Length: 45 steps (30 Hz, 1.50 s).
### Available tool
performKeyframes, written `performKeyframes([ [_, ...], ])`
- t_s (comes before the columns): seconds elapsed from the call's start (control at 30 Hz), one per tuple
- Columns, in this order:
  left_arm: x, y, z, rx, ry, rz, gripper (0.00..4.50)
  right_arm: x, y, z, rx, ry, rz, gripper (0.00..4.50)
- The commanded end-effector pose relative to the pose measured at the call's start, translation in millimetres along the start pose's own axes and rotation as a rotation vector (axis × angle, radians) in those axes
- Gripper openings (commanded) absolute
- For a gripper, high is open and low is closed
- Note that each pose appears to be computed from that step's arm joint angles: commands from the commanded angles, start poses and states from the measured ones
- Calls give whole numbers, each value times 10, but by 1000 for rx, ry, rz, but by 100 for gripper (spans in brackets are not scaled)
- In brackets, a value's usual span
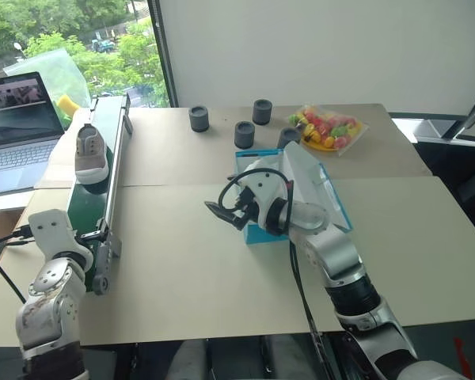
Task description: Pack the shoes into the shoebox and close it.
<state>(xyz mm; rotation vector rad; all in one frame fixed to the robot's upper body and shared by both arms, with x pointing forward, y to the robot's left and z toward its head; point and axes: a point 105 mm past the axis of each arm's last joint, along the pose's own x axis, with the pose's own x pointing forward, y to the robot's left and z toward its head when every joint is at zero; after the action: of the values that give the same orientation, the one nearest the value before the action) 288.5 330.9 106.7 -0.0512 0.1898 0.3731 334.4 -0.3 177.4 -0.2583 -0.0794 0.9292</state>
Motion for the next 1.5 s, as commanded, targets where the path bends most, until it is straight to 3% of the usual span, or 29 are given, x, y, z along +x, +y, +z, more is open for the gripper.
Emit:
performKeyframes([
  [0.03, -11, 103, 183, 17, -59, 33, 450, -29, -40, 146, -20, -54, -23, 448],
  [0.7, 22, 28, -69, -25, 38, 7, 450, -56, -80, 231, -19, -78, -39, 448],
  [0.8, 23, -15, -42, -34, 24, -4, 380, -57, -86, 238, -21, -80, -41, 450],
  [0.97, 32, -64, -4, -38, 15, -15, 219, -54, -94, 244, -24, -80, -42, 450],
  [1.5, 14, -166, 16, -13, 13, -27, 219, -63, -128, 216, -23, -65, -50, 450],
])
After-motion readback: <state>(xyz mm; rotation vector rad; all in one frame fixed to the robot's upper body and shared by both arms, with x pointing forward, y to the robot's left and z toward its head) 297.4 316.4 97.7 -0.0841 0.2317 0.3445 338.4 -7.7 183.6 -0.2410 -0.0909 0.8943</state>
